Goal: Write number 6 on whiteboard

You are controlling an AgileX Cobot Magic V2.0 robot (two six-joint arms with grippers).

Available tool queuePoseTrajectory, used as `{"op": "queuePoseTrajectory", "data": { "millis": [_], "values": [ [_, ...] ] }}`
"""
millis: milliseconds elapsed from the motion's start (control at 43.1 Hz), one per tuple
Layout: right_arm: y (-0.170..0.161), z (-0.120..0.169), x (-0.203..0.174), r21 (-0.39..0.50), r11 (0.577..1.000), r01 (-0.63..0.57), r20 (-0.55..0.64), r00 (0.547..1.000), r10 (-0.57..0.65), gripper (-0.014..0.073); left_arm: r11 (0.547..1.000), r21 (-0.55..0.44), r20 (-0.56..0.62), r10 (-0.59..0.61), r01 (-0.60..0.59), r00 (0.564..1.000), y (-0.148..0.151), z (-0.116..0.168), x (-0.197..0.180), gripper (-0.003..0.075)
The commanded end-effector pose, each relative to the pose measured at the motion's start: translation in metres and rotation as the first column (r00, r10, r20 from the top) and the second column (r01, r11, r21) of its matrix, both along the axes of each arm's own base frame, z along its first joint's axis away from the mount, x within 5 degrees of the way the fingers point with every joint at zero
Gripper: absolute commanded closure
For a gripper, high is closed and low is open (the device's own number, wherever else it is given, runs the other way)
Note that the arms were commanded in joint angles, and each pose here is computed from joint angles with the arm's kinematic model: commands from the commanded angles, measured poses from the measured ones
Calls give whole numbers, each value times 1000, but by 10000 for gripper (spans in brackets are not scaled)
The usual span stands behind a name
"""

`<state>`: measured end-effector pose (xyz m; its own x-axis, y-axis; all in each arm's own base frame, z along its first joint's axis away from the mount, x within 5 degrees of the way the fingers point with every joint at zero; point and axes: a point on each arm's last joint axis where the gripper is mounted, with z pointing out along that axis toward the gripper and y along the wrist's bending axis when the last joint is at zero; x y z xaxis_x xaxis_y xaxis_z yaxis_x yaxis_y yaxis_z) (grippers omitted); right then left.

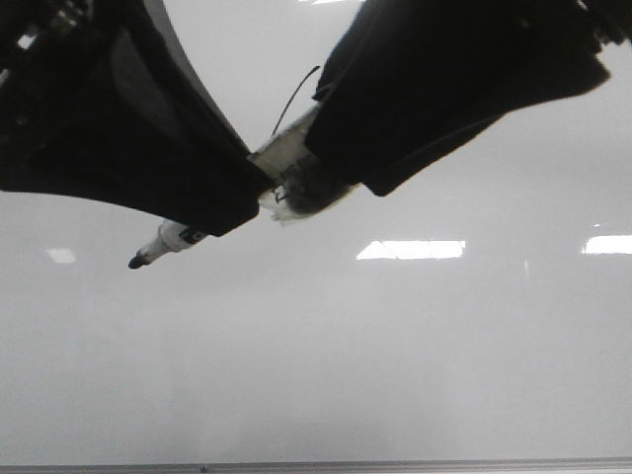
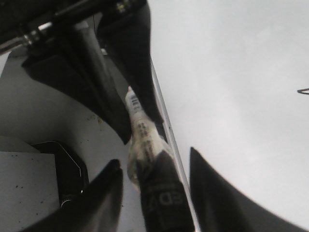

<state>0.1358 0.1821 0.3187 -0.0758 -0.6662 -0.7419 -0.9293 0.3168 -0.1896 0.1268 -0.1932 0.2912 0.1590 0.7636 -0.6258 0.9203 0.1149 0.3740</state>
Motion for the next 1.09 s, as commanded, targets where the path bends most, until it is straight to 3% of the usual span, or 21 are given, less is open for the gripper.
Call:
{"op": "queuePoseTrajectory", "data": {
  "millis": [0, 116, 256, 348, 488, 581, 674, 859, 976, 1068],
  "values": [
    [-9, 27, 3, 115, 992, 52, 87, 994, -62, 78, 994, -99, 43, 54, -49, 998, 2, 15, 7, 730],
    [-31, 36, 7, 172, 972, 161, 87, 980, -177, 78, 990, -99, 34, 106, -102, 994, 9, 12, 16, 730],
    [-72, 41, 9, 232, 917, 324, 109, 928, -356, 83, 975, -139, 14, 178, -175, 984, 21, 17, 23, 730],
    [-99, 40, 5, 292, 841, 456, 88, 863, -498, 131, 952, -185, -4, 249, -245, 969, 35, 21, 27, 730],
    [-136, 30, -9, 395, 661, 639, 19, 713, -701, 248, 880, -262, -54, 396, -396, 916, 67, 24, 30, 730],
    [-153, 19, -23, 450, 544, 709, -23, 618, -786, 332, 796, -318, -94, 514, -515, 852, 95, 25, 28, 730],
    [-160, 10, -36, 496, 470, 730, -51, 565, -824, 437, 684, -367, -136, 631, -631, 764, 120, 25, 23, 730],
    [-164, -4, -56, 548, 452, 704, -22, 553, -833, 670, 463, -439, -157, 804, -770, 573, 163, 25, 8, 730],
    [-164, -7, -59, 558, 449, 698, -17, 551, -835, 656, 320, -462, -212, 866, -827, 453, 178, 22, 5, 730],
    [-164, -9, -59, 554, 450, 701, -19, 551, -834, 656, 253, -466, -226, 893, -848, 390, 187, 20, 6, 730]
  ]
}}
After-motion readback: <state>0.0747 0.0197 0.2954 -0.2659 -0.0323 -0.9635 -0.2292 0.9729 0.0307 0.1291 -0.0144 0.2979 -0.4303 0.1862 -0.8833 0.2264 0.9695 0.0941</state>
